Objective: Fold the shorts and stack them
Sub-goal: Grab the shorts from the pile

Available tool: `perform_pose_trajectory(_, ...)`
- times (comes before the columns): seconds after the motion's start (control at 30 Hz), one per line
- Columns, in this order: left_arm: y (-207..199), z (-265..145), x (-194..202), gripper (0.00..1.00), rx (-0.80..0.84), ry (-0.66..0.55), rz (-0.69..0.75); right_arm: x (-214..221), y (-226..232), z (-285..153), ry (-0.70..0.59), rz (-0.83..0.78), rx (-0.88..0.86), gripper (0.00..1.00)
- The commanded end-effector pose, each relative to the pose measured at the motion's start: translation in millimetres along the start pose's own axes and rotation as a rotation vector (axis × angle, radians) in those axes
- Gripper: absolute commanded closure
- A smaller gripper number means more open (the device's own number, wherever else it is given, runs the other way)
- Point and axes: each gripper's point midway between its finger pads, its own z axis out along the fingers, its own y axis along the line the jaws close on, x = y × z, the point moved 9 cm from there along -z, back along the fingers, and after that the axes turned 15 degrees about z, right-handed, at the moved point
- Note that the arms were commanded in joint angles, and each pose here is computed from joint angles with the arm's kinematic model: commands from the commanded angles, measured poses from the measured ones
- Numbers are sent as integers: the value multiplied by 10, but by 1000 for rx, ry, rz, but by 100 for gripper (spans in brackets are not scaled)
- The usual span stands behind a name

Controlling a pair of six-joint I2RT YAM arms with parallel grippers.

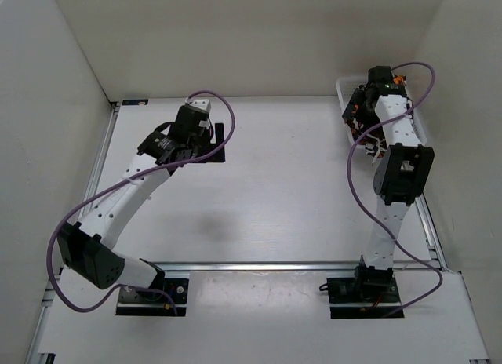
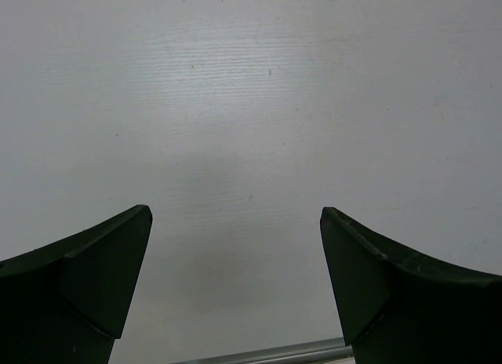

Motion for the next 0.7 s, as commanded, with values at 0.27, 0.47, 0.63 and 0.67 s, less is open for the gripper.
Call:
perform_pose_trajectory(0.27,39,-18,-117,0,-22,-20,19,52,-78,-187,-12,-52,-36,27)
perform_pose_trajectory(0.47,49,-48,-122,0,-22,-28,26,85,-199,-81,-30,-87,59,51)
perform_pose_trajectory(0.63,66,-82,-112,0,-31,-28,26,-43,-127,-289,-87,-68,19,88)
perform_pose_trajectory(0.67,66,-82,-112,0,-31,-28,26,-61,-108,-358,-88,-67,1,96)
